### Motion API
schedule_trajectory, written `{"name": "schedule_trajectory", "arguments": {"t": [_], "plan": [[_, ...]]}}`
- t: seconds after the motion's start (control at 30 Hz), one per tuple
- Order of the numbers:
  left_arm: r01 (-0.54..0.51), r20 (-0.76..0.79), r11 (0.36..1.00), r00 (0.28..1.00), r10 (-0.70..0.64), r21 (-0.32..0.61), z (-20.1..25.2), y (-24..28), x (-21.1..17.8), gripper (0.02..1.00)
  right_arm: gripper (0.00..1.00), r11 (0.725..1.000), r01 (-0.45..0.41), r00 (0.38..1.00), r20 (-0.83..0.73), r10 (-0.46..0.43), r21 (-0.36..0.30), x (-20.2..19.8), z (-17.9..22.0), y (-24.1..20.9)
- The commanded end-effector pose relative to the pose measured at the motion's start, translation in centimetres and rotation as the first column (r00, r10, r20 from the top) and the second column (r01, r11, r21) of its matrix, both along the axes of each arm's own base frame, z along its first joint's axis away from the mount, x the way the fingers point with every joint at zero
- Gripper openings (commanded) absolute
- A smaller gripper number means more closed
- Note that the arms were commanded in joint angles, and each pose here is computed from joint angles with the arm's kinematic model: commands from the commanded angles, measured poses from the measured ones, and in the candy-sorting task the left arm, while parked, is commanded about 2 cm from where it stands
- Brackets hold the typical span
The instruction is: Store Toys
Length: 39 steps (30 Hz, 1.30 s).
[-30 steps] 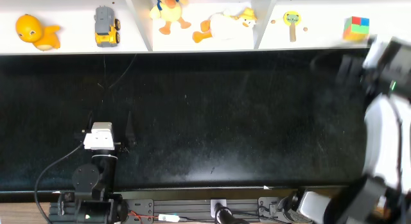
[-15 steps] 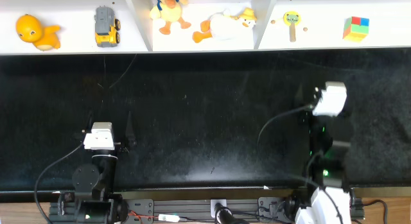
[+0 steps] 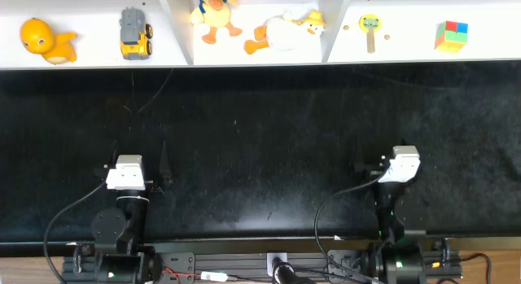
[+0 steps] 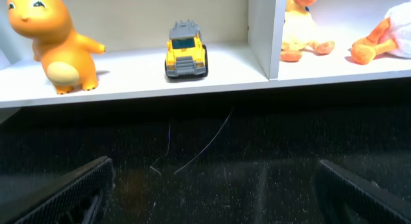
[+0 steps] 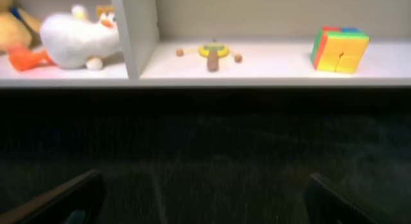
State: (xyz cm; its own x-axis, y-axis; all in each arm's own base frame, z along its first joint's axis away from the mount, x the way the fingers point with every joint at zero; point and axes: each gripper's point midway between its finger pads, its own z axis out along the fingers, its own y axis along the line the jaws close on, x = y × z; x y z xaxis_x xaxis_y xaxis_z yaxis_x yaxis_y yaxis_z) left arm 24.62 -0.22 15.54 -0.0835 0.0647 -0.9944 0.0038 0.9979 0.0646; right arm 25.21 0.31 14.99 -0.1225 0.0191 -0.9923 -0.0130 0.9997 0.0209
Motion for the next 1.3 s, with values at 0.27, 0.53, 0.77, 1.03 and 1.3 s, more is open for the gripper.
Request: {"name": "schedule_trajectory", "arguments": {"t": [0.27, 0.53, 0.77, 1.03, 1.3], "plan": [[0.002, 0.007, 1.0, 1.0, -0.003, 0.017, 0.13, -0.09, -0.04, 0.996, 0.996, 1.0, 0.01, 0.994, 0.113, -0.009, -0.016, -0.53, 2.23, -0.24], [0.002, 0.007, 1.0, 1.0, -0.003, 0.017, 0.13, -0.09, -0.04, 0.998, 0.996, 1.0, 0.01, 0.994, 0.11, -0.008, -0.016, -0.52, 2.18, -0.23], [0.002, 0.007, 1.0, 1.0, -0.003, 0.017, 0.13, -0.09, -0.04, 0.998, 0.993, 1.0, 0.01, 0.994, 0.11, -0.008, -0.017, -0.52, 2.18, -0.23], [0.002, 0.008, 1.0, 1.0, -0.003, 0.017, 0.14, -0.09, -0.04, 0.998, 0.996, 1.0, 0.01, 0.994, 0.11, -0.008, -0.016, -0.52, 2.18, -0.23], [0.002, 0.007, 1.0, 1.0, -0.003, 0.017, 0.13, -0.09, -0.04, 0.998, 0.996, 1.0, 0.01, 0.994, 0.11, -0.008, -0.017, -0.52, 2.18, -0.23]]}}
